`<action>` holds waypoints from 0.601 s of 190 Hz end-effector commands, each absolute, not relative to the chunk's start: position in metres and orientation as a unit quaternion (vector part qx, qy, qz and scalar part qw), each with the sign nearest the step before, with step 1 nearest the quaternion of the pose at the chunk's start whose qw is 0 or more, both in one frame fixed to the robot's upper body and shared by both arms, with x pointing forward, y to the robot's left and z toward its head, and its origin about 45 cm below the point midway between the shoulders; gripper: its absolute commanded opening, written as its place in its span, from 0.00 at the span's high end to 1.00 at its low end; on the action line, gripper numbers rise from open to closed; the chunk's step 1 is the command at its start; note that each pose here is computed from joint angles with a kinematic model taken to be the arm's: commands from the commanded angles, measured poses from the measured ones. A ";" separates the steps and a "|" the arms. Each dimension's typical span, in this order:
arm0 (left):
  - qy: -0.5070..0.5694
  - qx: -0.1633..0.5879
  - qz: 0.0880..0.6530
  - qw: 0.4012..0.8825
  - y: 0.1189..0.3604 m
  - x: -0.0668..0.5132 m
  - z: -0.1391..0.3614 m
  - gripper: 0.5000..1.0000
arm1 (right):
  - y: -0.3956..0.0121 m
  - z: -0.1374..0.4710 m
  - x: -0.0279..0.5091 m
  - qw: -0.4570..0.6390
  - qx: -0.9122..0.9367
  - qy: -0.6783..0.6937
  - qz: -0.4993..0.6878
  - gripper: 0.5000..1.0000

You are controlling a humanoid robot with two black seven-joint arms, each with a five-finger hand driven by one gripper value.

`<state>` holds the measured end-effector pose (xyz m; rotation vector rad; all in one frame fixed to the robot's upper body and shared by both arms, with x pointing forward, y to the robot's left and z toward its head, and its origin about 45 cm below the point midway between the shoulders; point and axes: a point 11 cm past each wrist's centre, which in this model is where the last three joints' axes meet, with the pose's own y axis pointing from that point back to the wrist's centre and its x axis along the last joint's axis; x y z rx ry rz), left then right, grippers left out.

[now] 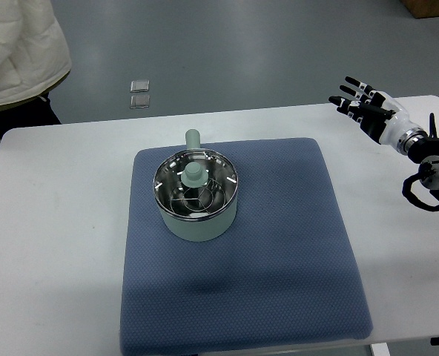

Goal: Open lid and place right of pot

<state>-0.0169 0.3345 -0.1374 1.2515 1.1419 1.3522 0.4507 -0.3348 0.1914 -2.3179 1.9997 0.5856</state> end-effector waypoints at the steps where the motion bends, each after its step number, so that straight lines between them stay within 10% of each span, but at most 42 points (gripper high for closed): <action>1: 0.466 0.510 0.551 0.469 0.334 -0.017 -0.137 0.00 | -0.334 0.190 0.450 0.011 -0.744 0.641 0.188 0.14; 114: 0.465 0.511 0.551 0.467 0.335 -0.018 -0.137 0.00 | -0.332 0.188 0.449 0.009 -0.746 0.638 0.190 0.14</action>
